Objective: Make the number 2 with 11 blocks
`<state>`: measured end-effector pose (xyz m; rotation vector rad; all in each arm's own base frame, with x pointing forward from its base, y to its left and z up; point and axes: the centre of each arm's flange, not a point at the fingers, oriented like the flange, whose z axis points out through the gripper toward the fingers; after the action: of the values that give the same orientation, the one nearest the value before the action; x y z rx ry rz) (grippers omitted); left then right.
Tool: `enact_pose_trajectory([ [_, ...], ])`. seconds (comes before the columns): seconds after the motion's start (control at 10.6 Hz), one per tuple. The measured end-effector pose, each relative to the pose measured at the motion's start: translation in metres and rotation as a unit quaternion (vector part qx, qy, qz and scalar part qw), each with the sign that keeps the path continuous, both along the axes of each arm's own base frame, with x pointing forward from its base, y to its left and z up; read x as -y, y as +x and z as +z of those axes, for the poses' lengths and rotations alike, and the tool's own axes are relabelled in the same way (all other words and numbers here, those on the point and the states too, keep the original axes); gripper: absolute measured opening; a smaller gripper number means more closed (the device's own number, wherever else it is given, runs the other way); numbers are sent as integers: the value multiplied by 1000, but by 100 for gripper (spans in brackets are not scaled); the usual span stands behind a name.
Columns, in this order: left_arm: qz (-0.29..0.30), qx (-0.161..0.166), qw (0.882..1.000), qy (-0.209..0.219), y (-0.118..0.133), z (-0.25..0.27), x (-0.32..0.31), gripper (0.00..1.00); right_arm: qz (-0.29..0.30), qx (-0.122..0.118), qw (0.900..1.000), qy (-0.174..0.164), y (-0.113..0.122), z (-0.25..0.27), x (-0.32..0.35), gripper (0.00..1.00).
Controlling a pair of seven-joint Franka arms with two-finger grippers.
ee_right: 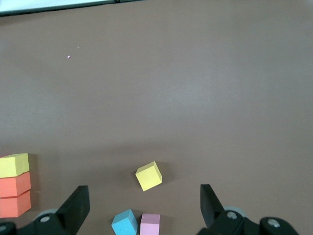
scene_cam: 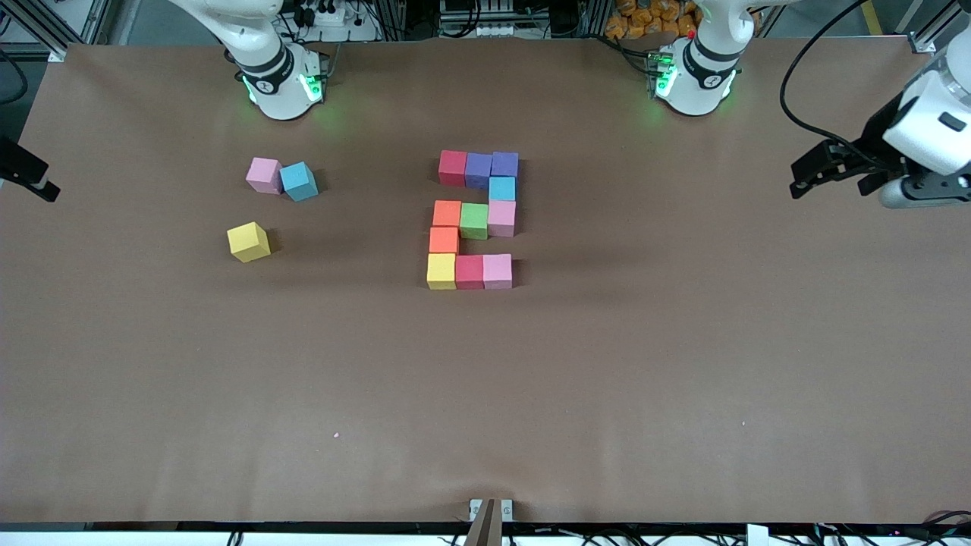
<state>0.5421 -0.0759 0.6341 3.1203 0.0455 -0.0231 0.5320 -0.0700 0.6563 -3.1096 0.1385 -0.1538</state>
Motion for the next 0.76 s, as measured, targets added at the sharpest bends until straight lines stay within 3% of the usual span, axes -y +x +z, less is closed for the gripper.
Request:
enact_pose_trajectory([
  [0.38,-4,-15,1000,2,-1,-1,-11,100,40,-7,999,-21,5,-3,-40,100],
  [0.76,-12,-11,1000,25,-1,1,-11,100,38,-13,999,-22,6,-7,-38,100],
])
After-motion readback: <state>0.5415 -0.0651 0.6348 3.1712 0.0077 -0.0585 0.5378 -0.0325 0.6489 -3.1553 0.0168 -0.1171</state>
